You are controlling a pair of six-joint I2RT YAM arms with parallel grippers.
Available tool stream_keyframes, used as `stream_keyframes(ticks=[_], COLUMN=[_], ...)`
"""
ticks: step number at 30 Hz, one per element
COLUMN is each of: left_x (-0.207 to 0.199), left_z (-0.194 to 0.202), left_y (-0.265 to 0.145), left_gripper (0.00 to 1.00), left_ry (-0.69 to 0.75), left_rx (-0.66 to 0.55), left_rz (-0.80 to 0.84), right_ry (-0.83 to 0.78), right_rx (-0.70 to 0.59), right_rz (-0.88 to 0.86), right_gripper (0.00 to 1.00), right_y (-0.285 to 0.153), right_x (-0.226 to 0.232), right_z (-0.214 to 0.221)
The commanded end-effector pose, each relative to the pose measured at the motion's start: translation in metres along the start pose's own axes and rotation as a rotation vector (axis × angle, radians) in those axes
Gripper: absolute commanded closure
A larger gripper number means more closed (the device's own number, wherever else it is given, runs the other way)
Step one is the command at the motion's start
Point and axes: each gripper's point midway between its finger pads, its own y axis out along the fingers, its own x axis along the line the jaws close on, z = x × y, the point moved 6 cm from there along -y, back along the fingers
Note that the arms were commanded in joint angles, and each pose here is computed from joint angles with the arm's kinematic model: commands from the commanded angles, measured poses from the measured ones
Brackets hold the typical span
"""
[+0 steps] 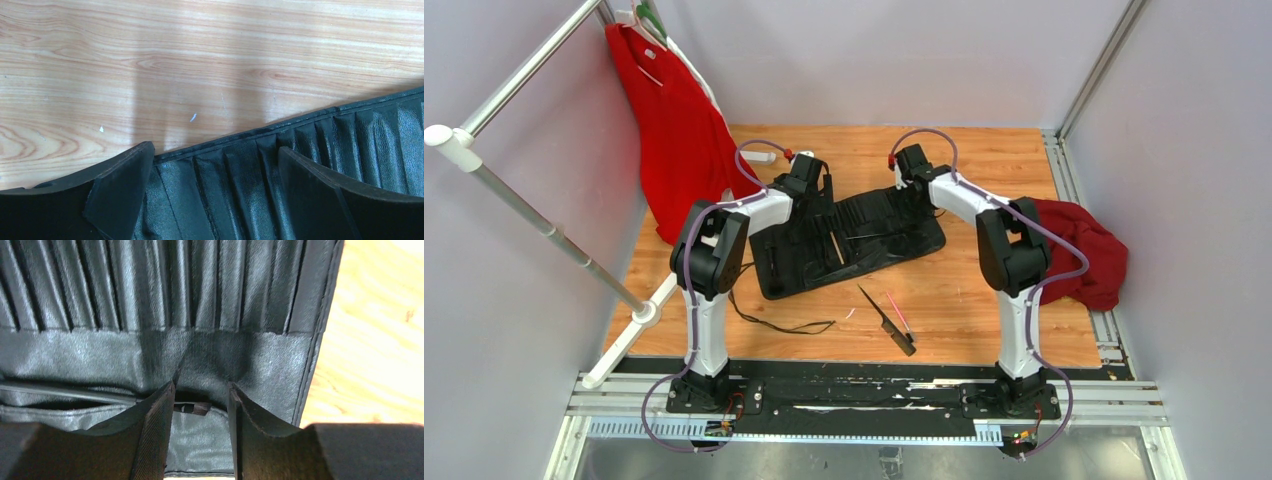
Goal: Organize the makeup
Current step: Pick up the makeup brush from the center of the board.
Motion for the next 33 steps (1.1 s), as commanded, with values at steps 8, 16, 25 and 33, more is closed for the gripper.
stream_keyframes(ticks=[8,16,25,33], left_x=[0.013,0.013,0.012,0.012], left_z=[0.048,0.048,0.049,0.048], left_y=[0.011,0.011,0.010,0.011], left_gripper=[0.01,0.01,0.01,0.01], left_ry=[0.004,0.002,0.005,0.004], left_rx=[0.174,0.173,0.175,0.174], left_rz=[-0.011,-0.008,-0.006,-0.004], right_ry=[-0.051,-0.091,-0.233,-0.269], right_rx=[-0.046,-0.067,-0.057,-0.076], right_rz=[-0.010,0.006,-0.097,-0.209], right_gripper=[0.57,0.56,0.52,0.51], right_y=[-0.060,-0.081,-0.068,-0.058], right_x=[0.029,0.035,0.036,0.046], right_z=[0.009,0.012,0.017,0.013])
